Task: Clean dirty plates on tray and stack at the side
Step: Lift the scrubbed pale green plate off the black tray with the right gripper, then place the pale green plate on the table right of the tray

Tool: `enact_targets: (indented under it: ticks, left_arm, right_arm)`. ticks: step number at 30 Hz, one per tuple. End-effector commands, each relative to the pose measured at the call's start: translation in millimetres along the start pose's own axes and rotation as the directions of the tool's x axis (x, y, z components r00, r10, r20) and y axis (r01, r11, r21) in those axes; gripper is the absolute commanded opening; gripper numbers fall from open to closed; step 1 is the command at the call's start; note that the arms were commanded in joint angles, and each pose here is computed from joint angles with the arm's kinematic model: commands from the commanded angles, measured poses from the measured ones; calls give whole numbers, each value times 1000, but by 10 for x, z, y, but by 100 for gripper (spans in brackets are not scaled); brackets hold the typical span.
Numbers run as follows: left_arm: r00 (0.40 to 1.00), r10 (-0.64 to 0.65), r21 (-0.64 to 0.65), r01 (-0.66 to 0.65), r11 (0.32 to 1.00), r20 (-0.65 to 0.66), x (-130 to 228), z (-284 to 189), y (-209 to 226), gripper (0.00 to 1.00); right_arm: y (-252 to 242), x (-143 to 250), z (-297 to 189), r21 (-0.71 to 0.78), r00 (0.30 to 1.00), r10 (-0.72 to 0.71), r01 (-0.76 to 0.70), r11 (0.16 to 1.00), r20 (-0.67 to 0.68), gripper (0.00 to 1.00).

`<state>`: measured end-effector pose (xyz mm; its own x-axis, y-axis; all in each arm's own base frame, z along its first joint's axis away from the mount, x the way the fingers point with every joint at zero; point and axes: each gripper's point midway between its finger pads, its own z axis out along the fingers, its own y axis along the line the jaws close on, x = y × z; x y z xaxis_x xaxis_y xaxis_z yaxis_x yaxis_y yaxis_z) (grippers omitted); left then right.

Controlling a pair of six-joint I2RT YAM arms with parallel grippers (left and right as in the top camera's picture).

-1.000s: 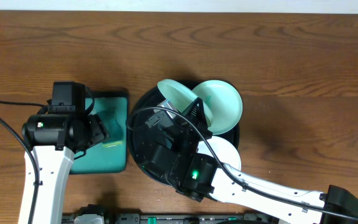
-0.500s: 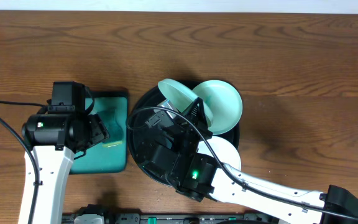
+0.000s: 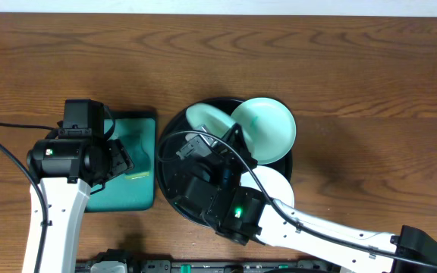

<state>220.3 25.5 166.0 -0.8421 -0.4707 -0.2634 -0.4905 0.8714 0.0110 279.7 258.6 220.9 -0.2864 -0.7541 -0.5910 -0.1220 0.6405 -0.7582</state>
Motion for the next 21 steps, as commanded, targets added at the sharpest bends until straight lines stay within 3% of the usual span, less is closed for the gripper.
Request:
enact_targets:
  ticks: [1,6,11,16,21]
  left_arm:
    - [1000,-4,-19,4,1000,-1,-2,15,30,79]
    - [1000,-4,-19,4,1000,-1,-3,15,29,79]
    - [1000,-5,-19,5,1000,-1,-3,15,29,79]
    - [1000,-5,-19,5,1000,-1,-2,15,30,79]
    - [1000,-5,-19,5,1000,-1,-2,15,30,79]
  right_arm:
    - [401,60,58,-289,945,301,-327,900,-129,1]
    - [672,240,269,-398,757,500,-650,647,-422,1]
    - [643,181,519,-466,603,541,-797,383,-587,1]
    - [269,406,935,-348,376,588,-923,166,-716,1]
    - [-283,873,1368,-210,190,639,-977,46,-745,1]
